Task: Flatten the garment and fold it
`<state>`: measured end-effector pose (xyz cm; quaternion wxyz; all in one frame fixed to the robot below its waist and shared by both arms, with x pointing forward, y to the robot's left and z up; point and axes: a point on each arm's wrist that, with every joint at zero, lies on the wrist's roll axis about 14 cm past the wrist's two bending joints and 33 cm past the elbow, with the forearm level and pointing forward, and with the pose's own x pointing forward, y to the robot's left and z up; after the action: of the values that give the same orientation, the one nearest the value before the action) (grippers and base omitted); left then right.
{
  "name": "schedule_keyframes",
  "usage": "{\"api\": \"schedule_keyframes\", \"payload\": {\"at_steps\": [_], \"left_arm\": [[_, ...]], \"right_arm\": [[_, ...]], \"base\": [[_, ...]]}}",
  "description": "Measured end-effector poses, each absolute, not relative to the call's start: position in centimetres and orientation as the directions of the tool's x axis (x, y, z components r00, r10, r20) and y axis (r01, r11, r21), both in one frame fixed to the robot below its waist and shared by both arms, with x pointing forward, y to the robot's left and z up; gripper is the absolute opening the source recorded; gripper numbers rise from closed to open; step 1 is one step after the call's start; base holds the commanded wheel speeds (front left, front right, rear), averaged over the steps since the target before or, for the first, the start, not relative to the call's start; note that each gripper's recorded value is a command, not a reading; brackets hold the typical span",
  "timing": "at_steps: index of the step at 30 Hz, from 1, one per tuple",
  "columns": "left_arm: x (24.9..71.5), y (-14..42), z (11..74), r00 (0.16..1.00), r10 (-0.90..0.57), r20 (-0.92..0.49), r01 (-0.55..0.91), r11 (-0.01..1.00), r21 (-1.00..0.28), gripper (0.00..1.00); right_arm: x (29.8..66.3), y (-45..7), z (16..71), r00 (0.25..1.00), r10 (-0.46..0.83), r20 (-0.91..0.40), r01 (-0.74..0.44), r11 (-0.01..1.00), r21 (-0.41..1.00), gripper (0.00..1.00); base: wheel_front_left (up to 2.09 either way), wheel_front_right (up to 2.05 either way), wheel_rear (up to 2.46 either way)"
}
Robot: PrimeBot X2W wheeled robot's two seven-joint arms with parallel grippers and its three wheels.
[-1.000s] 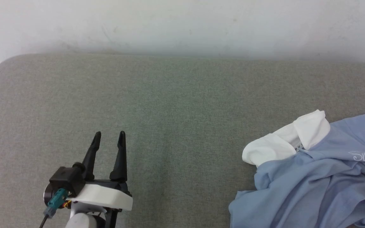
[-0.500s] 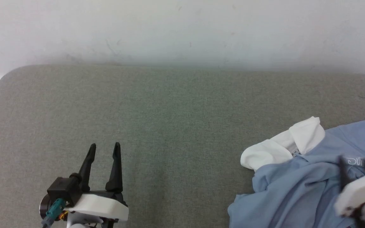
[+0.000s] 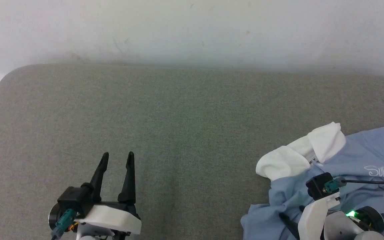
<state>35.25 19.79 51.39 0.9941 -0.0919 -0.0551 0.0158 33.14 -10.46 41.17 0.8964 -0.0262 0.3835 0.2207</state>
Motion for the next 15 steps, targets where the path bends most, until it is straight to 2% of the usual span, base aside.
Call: {"api": "schedule_keyframes", "payload": {"at_steps": [6, 7, 8, 9, 12, 15], "left_arm": [[35.5, 19.8, 50.8, 0.995, 0.046, 0.087, -0.028, 0.979, -0.2, 1.0], [35.5, 19.9, 50.7, 0.995, 0.049, 0.085, -0.031, 0.979, -0.202, 1.0], [35.5, 20.0, 50.7, 0.995, 0.053, 0.084, -0.034, 0.978, -0.204, 1.0], [35.5, 20.1, 50.7, 0.995, 0.055, 0.084, -0.037, 0.978, -0.205, 1.0], [35.4, 20.3, 50.9, 0.994, 0.063, 0.089, -0.044, 0.978, -0.204, 1.0], [35.3, 20.4, 51.0, 0.993, 0.067, 0.094, -0.047, 0.978, -0.205, 1.0]], "right_arm": [[33.3, -10.8, 37.8, 0.5, 0.353, -0.791, -0.407, 0.902, 0.146, 1.0], [33.3, -10.7, 37.4, 0.484, 0.353, -0.801, -0.406, 0.901, 0.152, 0.91], [33.3, -10.5, 37.1, 0.47, 0.356, -0.808, -0.4, 0.901, 0.165, 0.31], [33.5, -10.5, 37.0, 0.46, 0.355, -0.814, -0.404, 0.9, 0.164, 0.0], [33.9, -10.0, 37.0, 0.453, 0.367, -0.812, -0.405, 0.897, 0.179, 0.0], [34.8, -8.9, 37.9, 0.508, 0.4, -0.763, -0.421, 0.888, 0.185, 0.0]], "base": [[0.0, 0.0, 0.0], [0.0, 0.0, 0.0], [0.0, 0.0, 0.0], [0.0, 0.0, 0.0], [0.0, 0.0, 0.0], [0.0, 0.0, 0.0]]}}
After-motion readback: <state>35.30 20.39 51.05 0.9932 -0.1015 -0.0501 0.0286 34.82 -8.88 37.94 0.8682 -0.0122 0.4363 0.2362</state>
